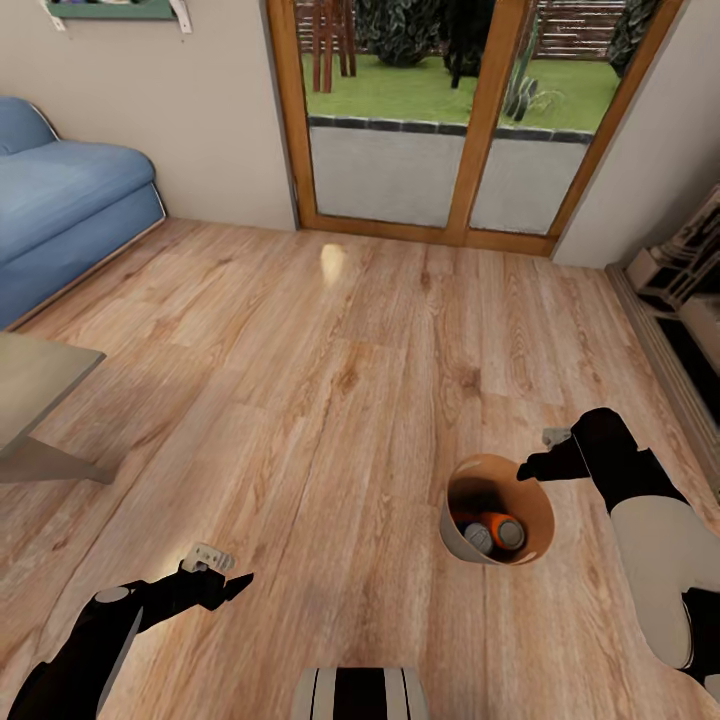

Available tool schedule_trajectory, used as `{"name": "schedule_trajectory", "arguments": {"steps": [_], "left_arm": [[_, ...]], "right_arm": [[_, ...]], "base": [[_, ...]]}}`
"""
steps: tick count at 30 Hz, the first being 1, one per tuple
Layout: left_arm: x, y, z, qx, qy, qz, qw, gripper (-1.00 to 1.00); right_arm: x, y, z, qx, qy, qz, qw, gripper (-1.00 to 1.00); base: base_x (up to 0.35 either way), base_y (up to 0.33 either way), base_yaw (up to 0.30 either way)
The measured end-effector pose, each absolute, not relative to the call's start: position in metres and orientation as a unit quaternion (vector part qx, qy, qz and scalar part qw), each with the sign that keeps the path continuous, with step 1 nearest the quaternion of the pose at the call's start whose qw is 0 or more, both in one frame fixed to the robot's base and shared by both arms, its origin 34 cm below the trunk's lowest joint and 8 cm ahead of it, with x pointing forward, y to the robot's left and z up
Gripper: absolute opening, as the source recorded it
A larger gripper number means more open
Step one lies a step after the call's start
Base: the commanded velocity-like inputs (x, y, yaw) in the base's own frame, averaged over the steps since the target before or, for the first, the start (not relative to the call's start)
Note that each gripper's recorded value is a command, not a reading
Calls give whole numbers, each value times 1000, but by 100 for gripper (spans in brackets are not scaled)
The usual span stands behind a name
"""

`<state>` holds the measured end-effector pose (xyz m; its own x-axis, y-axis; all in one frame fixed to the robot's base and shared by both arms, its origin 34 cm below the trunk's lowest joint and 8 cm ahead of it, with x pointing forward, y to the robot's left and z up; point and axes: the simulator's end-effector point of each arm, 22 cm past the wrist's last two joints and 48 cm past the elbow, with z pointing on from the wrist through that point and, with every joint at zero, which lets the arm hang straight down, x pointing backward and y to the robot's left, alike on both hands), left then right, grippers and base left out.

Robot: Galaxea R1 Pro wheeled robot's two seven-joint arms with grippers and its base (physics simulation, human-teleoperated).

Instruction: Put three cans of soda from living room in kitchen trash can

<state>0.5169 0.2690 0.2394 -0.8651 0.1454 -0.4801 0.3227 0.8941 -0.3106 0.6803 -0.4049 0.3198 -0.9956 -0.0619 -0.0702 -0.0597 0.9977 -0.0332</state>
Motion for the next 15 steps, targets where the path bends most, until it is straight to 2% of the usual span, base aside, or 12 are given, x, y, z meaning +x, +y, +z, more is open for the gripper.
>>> {"name": "schedule_trajectory", "arguments": {"steps": [15], "left_arm": [[522, 269, 270, 122, 947, -195, 223, 100]], "right_arm": [[669, -405, 340, -29, 999, -13, 19, 100]], "base": [[0, 0, 0]]}}
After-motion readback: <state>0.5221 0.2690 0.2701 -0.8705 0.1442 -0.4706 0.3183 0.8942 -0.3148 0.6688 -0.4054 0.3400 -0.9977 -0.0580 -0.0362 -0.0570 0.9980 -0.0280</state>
